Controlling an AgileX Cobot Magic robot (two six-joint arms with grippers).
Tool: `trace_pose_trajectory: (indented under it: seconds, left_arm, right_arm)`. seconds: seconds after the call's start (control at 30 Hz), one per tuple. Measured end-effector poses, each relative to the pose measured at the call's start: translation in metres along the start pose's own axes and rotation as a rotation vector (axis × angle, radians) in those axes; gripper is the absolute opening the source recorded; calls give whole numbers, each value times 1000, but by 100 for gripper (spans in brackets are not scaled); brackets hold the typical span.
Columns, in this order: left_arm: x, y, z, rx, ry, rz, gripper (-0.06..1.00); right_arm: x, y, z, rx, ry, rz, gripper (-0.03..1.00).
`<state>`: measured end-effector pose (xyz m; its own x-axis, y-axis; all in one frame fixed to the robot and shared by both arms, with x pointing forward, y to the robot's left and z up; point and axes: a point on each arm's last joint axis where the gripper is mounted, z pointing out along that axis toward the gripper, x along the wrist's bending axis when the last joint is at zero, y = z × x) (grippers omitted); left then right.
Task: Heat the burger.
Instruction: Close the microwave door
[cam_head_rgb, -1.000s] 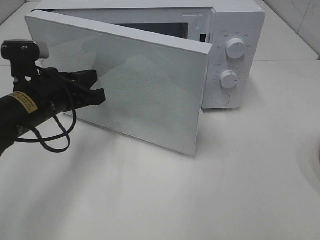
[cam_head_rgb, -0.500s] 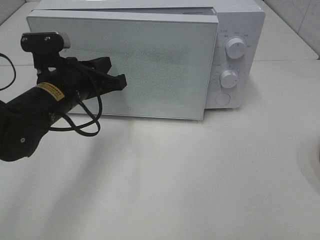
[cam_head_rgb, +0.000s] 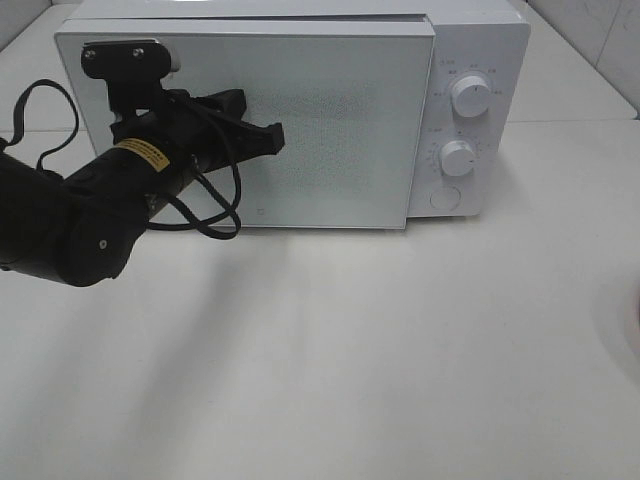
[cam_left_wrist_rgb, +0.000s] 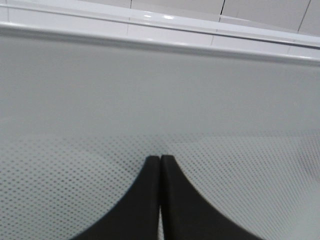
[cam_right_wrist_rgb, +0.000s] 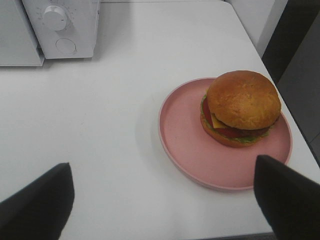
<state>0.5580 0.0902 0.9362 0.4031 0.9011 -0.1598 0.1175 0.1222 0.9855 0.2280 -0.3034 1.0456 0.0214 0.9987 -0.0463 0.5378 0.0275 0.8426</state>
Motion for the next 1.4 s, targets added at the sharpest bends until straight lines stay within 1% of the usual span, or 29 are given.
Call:
trace_pose_trajectory:
  seconds: [0.13, 0.23, 0.47, 0.63, 0.8, 0.87, 0.9, 0.97, 1.07, 1.3, 1.37, 1.4]
  left_arm:
    - [-5, -4, 4, 19, -12, 34, 0]
    - [-7, -5, 4, 24, -2, 49, 0]
    - [-6, -7, 5, 33, 13, 54, 0]
    - [-8, -7, 9, 41, 6, 53, 0]
    - [-18, -7, 23, 48, -19, 71, 0]
    - [-27, -6, 33, 59, -54, 117, 0]
    - [-27, -6, 33, 59, -54, 117, 0]
    - [-36, -5, 41, 74, -88, 159, 0]
    - [-41, -4, 46, 89, -105, 174, 0]
    - [-46, -2, 47, 97, -110, 169, 0]
    - [-49, 1, 45, 115, -108, 154, 0]
    - [-51, 7, 44, 123, -100, 131, 0]
  right_arm:
    - [0, 0, 0, 0, 0, 0, 94]
    - [0, 0, 0, 0, 0, 0, 94]
    - [0, 0, 0, 0, 0, 0, 94]
    - [0, 0, 0, 0, 0, 5, 94]
    - [0, 0, 0, 0, 1, 0, 94]
    - [0, 0, 0, 0, 1, 5, 94]
    - [0, 0, 0, 0, 1, 5, 94]
    - [0, 0, 0, 0, 2, 1, 94]
    - [0, 0, 0, 0, 3, 6, 94]
    - [0, 0, 0, 0, 3, 6, 94]
    - [0, 0, 0, 0, 3, 6, 94]
    - [0, 0, 0, 0, 3, 1, 94]
